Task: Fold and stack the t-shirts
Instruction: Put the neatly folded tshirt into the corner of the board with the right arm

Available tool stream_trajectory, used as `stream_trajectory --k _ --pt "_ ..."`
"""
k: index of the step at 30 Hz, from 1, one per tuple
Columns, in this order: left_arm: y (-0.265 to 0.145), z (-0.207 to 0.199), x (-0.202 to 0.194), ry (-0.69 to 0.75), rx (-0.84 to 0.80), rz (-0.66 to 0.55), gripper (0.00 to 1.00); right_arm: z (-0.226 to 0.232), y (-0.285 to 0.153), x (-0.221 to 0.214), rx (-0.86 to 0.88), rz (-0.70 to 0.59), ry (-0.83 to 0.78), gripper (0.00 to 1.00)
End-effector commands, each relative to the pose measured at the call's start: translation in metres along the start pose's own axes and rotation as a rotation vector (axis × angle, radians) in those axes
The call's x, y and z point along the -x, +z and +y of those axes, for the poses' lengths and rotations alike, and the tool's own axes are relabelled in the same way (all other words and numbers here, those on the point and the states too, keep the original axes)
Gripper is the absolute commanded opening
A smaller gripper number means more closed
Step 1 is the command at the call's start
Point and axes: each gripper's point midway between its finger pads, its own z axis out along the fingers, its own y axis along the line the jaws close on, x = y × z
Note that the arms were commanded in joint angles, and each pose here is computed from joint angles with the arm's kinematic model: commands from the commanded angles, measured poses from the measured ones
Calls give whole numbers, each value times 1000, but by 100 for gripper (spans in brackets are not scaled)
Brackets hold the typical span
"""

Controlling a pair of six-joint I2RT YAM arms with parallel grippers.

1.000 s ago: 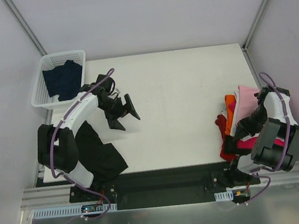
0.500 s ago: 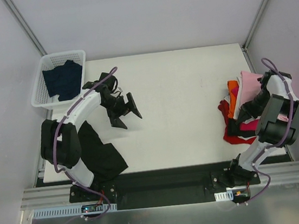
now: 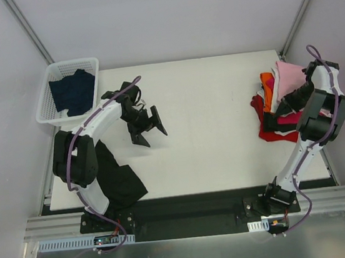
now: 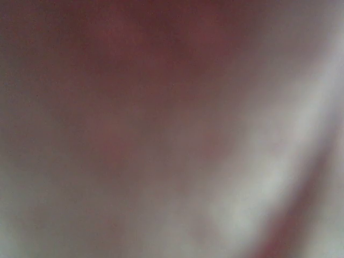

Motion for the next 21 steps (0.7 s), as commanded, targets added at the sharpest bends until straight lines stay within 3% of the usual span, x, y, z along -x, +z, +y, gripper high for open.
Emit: stream_trajectory --k 1,17,21 --pt "-2 -14 0 28 -18 3 88 33 38 35 80 47 -130 1" --pt "0 -23 1 57 -23 1 88 40 40 26 121 98 -162 1" --pt "-3 -30 0 71 -28 -8 88 41 31 18 143 90 -190 12"
